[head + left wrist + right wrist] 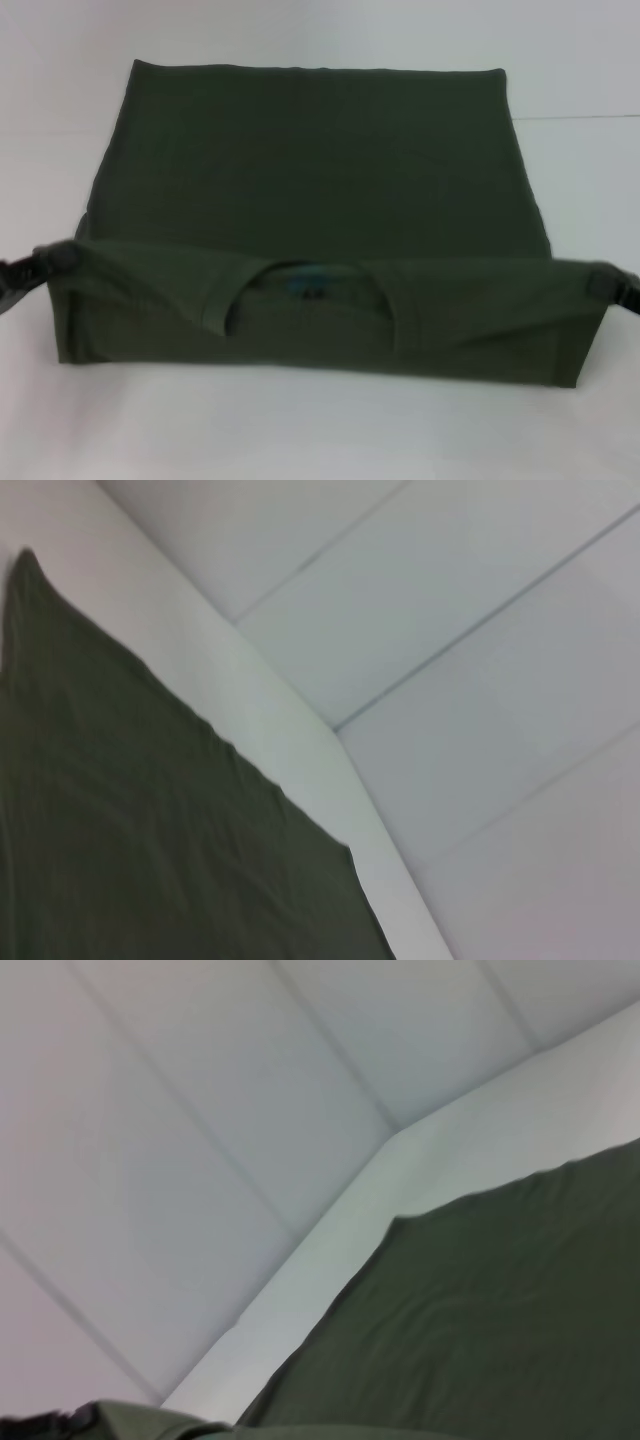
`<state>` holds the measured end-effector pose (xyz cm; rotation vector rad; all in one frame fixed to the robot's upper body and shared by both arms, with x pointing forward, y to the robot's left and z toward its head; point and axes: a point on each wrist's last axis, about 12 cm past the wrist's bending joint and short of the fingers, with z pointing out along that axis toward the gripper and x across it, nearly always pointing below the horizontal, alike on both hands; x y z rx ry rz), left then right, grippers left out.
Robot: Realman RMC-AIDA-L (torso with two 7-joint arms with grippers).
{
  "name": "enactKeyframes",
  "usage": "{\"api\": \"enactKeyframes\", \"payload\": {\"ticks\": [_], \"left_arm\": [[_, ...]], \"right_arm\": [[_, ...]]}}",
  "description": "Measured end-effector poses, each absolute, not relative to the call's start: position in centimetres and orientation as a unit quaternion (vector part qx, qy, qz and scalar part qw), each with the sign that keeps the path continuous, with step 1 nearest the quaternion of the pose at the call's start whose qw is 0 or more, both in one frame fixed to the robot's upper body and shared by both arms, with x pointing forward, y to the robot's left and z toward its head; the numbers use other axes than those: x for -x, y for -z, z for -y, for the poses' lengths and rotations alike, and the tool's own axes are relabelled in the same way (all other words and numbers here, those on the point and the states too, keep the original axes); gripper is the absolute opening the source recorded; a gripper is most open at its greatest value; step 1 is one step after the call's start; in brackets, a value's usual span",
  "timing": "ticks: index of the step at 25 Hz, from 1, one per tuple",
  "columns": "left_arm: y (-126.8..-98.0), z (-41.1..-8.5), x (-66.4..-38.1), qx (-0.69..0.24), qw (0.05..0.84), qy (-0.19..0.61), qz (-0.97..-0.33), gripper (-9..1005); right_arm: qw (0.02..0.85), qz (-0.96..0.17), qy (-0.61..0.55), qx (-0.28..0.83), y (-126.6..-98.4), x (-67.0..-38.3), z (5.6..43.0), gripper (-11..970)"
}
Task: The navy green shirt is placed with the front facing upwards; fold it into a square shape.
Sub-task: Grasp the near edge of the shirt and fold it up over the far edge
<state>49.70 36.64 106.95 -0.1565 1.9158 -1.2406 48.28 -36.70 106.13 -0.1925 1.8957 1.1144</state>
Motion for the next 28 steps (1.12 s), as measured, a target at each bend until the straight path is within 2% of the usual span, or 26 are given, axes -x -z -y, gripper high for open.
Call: {"api": "enactKeyframes", "payload": {"ticks": [10, 28], "left_arm": [[-106.3, -34.2, -52.9, 0.086, 0.469, 0.457, -0.751, 183], [-105.5, -30.4, -56.4, 0.111, 0.51, 0.406, -0.751, 192]], "right_arm": [[0.484, -0.779, -0.398, 0.003, -105.6, -52.2, 35.8, 47], [0.497, -0.798, -0.336, -0.058, -105.1, -57.9, 32.0, 47]]}}
